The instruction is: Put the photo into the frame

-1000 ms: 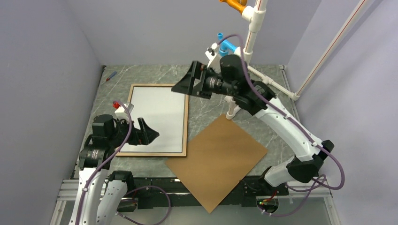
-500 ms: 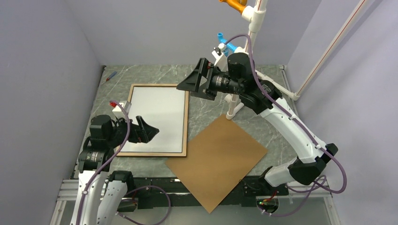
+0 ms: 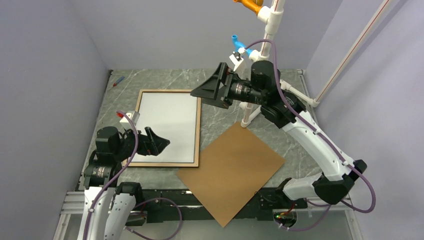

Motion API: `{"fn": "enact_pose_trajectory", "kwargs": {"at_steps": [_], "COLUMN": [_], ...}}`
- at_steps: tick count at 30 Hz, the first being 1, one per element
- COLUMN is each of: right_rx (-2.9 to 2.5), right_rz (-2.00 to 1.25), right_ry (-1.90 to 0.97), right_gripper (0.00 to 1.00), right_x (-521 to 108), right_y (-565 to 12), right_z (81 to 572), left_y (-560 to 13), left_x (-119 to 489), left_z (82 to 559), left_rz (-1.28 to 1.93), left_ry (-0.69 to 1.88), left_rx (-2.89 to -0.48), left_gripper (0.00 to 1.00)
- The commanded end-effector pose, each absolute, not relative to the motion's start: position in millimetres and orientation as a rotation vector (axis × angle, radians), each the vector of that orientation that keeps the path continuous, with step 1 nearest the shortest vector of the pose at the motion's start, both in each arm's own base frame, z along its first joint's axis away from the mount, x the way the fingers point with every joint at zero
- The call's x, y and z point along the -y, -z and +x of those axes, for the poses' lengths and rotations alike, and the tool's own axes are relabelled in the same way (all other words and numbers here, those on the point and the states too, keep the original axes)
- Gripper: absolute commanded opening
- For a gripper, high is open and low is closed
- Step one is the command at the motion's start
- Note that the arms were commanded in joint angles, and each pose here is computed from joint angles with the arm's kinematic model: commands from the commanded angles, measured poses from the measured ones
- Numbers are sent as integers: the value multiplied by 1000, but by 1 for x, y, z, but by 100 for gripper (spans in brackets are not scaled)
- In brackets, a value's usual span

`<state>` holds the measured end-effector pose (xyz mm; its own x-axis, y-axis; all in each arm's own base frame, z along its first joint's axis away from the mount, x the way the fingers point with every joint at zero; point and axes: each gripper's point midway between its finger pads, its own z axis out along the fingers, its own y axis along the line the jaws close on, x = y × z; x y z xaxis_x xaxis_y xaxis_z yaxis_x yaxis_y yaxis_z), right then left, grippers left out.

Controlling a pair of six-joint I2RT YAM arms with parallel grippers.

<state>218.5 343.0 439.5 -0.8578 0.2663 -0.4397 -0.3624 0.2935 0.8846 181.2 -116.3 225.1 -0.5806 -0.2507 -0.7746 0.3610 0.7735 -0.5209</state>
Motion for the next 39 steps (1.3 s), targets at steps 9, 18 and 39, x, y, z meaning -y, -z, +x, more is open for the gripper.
{"fn": "enact_pose_trajectory", "kwargs": {"at_steps": [9, 18, 39], "right_rx": [-1933, -1908, -2591], "right_rz": [-117, -135, 315], "right_ry": [-1693, -1733, -1017], "right_gripper": [100, 100, 100], "right_x": [-329, -325, -211], "right_y": [-469, -475, -175], "right_z": [207, 202, 173], "left_y": [-223, -220, -170], "left_x": [122, 122, 147], "left_z": [182, 179, 175], "left_rz": [74, 64, 2], "left_ry": [881, 891, 1079], "left_rx": [-2022, -2025, -2211], "left_gripper": [100, 99, 99]}}
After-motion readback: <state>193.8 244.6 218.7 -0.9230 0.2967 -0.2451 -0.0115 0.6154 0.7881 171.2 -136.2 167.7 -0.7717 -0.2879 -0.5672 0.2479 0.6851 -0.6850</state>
